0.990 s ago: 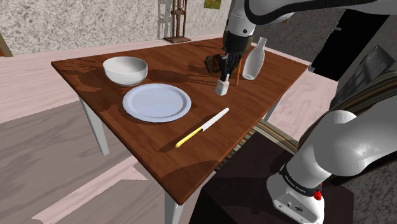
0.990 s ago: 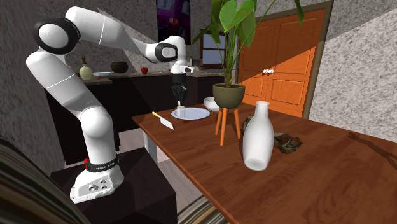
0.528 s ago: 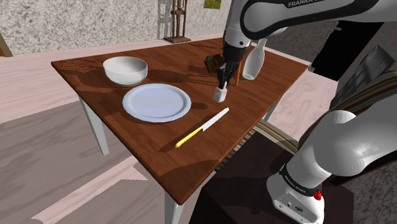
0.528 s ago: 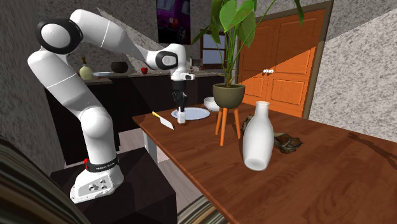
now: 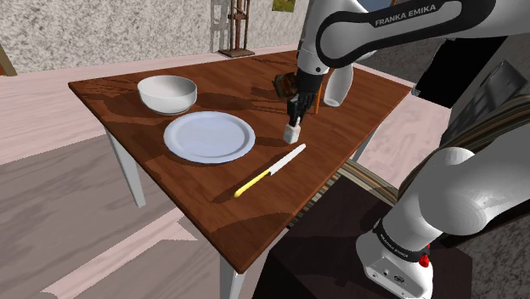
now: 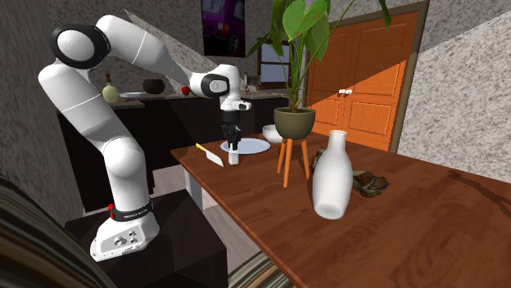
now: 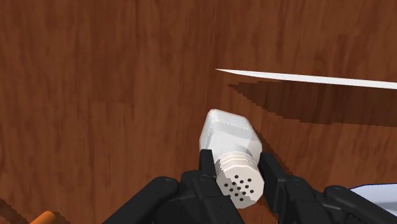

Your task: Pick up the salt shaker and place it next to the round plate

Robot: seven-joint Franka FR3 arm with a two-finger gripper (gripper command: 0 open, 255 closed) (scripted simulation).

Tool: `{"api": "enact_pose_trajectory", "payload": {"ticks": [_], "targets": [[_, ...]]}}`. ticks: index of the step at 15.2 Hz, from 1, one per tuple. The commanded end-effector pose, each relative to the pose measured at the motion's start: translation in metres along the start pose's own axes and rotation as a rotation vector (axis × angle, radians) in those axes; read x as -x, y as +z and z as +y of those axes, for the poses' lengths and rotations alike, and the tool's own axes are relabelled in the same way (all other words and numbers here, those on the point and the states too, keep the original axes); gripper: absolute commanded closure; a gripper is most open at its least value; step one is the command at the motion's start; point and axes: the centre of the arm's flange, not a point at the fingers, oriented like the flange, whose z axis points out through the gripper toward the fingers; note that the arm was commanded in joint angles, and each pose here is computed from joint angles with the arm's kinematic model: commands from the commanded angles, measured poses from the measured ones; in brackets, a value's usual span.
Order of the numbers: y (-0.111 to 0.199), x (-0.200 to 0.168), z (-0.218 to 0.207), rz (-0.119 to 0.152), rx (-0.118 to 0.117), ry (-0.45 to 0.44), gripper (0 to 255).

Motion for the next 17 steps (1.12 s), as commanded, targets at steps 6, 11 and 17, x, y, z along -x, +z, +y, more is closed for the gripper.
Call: {"api": "enact_pose_trajectory", "payload": {"ticks": [6,11,17], "targets": [[0.0,0.0,0.0,0.0,0.0,0.0,0],[-0.026,0.0,0.0,0.0,0.0,0.0,0],[-0.05,0.0,0.0,0.0,0.0,0.0,0]]}}
